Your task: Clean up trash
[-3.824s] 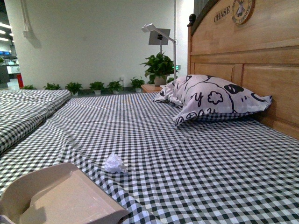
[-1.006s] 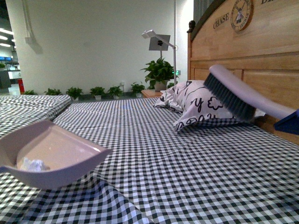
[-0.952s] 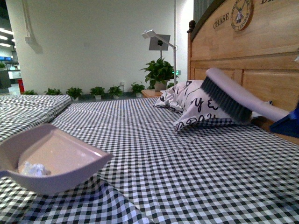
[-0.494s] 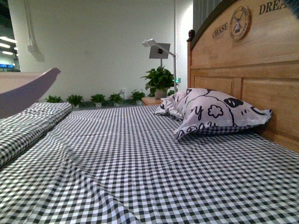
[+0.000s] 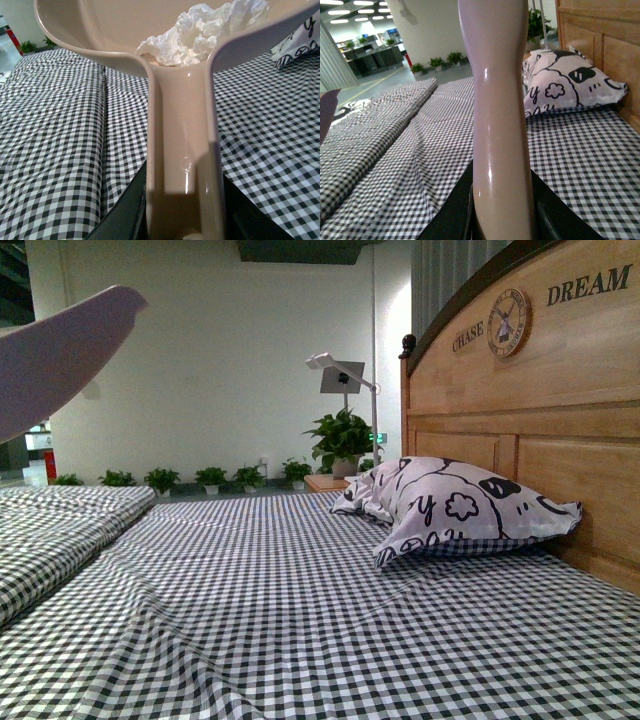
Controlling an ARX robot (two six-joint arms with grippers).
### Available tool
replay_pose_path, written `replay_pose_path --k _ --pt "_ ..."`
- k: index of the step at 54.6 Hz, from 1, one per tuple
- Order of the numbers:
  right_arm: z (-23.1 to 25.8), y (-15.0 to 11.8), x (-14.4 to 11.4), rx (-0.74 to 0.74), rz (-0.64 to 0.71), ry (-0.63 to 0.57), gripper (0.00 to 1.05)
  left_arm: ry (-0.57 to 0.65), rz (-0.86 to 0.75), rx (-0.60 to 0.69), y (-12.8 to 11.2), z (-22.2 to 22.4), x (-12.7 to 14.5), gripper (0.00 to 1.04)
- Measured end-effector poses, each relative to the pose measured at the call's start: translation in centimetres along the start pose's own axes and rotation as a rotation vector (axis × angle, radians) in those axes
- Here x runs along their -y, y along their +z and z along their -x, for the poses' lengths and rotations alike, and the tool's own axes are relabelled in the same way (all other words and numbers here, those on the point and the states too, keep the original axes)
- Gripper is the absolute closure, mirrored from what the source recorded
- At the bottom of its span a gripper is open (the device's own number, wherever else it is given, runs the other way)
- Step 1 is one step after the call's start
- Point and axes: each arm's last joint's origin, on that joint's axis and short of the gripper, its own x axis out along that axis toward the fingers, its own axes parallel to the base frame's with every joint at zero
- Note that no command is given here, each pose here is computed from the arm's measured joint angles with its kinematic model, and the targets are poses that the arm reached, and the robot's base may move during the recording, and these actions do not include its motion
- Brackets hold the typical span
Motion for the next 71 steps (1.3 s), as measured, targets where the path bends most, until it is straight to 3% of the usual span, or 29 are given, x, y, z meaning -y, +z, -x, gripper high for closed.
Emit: replay_pose_path --k 25,71 --pt "1.2 -0.4 -1.5 0.018 -0.041 -0.019 0.84 -0.064 0.05 0.02 -0.7 3.6 1.8 0.79" --pt "1.3 -0.6 -1.5 0.004 -0.049 -0.045 0.84 -0.068 0.062 0.025 -0.7 3.8 1.8 0.79"
